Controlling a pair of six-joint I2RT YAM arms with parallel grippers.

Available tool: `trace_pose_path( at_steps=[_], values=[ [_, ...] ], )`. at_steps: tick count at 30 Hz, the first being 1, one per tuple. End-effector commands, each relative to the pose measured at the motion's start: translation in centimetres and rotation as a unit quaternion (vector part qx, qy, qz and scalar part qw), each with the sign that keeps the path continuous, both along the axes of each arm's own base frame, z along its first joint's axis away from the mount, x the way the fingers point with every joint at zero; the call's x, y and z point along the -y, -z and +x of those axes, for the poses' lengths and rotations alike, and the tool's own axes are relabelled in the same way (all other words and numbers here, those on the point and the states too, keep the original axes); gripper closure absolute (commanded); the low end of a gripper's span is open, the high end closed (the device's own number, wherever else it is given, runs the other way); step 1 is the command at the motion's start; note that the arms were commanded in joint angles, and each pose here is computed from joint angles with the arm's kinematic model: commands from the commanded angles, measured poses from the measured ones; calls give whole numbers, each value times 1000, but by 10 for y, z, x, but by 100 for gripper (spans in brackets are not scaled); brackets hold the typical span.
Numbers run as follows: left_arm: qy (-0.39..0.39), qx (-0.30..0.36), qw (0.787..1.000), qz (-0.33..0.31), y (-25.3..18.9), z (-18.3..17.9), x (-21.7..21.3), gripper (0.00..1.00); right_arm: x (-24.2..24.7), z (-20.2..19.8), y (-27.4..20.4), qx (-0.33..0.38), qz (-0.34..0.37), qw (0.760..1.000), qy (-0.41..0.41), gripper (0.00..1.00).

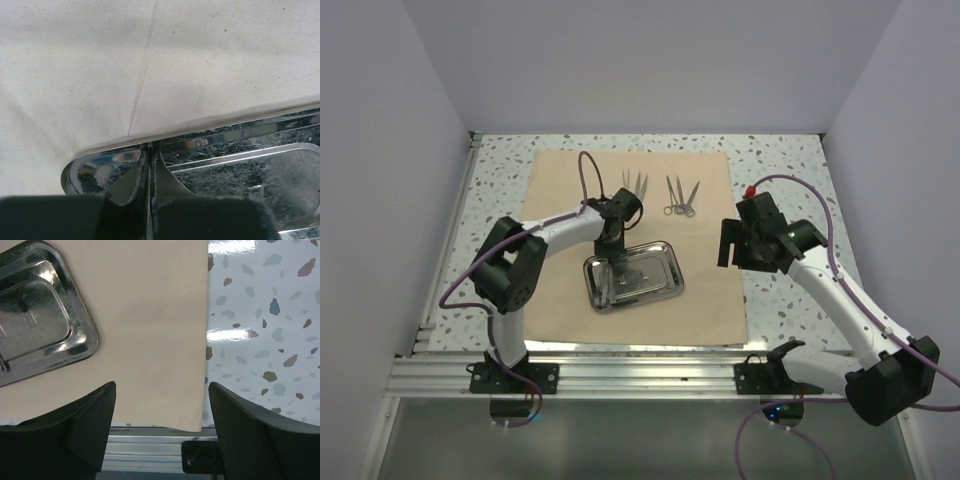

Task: Open and lay out the surgical kit
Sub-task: Pick up the medical item from the container.

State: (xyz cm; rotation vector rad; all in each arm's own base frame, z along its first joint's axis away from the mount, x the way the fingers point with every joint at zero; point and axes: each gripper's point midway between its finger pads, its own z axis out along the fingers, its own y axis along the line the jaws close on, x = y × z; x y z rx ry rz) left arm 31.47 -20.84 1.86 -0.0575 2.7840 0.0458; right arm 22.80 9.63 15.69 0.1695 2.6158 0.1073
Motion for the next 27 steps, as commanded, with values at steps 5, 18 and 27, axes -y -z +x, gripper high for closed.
trace_pose_path(
  at_steps=[5,18,27],
  values=[
    [-8,19,1000,10,-31,13,-7,100,-5,11,-11,25,13,1000,5,22],
    [10,47,999,-13,-101,30,8,100,-4,6,-6,26,15,1000,8,22],
    [30,-7,999,-26,-70,13,14,100,-2,4,-6,23,11,1000,9,22]
  ],
)
